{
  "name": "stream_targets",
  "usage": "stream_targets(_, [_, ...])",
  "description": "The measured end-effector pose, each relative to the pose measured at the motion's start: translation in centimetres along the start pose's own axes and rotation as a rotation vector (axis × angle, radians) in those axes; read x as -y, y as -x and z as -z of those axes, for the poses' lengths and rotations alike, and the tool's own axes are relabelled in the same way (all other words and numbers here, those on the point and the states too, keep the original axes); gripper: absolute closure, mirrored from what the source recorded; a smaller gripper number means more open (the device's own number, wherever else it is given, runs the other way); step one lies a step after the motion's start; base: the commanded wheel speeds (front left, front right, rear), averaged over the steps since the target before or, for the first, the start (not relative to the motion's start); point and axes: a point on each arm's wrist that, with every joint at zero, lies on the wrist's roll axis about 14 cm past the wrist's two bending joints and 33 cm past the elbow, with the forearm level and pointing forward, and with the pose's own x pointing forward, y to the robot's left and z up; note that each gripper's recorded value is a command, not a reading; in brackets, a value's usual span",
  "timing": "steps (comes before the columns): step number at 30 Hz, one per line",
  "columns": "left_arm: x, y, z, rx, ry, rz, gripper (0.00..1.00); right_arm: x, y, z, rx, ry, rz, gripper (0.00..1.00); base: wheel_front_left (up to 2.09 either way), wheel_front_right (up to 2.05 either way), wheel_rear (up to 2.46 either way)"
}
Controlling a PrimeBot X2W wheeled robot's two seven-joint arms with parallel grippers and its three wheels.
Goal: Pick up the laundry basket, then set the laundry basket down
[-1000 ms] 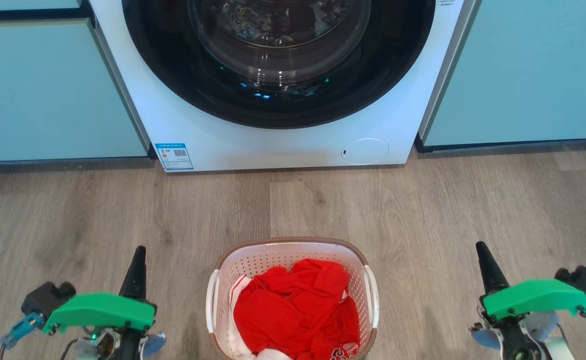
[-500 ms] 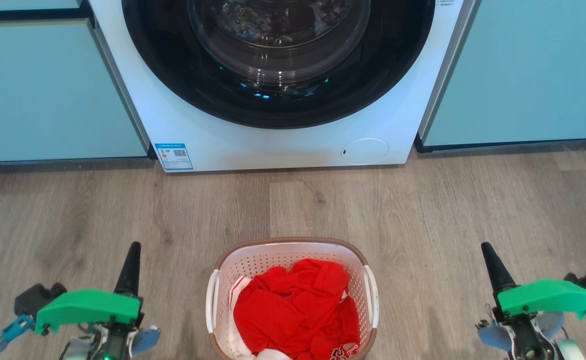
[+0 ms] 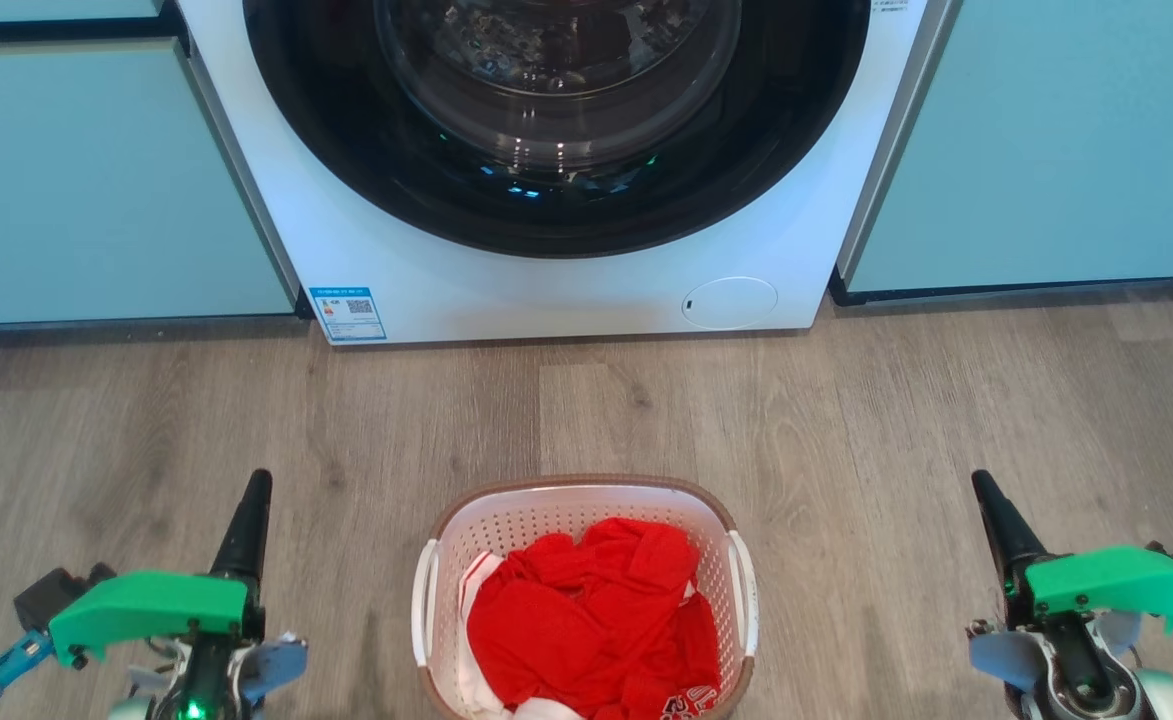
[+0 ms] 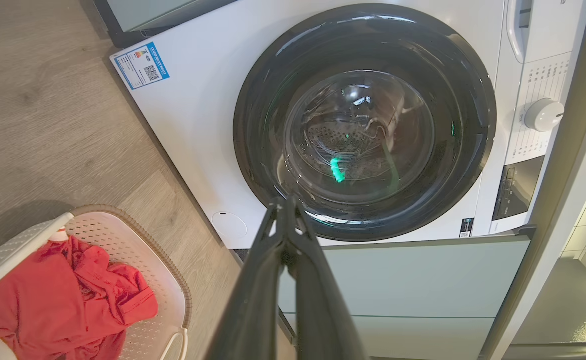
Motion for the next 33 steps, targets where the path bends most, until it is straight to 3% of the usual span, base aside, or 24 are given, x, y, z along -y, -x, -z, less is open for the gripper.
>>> stream_targets(23, [1.0,-0.4,-1.1,0.008,0.252,0.054,1.0,0.0,0.0,-1.4,0.021,-0.237,-0.012,1.0,0.0,0.0,0.0])
stream_targets(33, [1.0,-0.4,-1.2,0.009,0.257,0.055,1.0,-0.6,-0.4,-1.6,0.022,-0.241,-0.028,1.0,0.0,0.0,0.0])
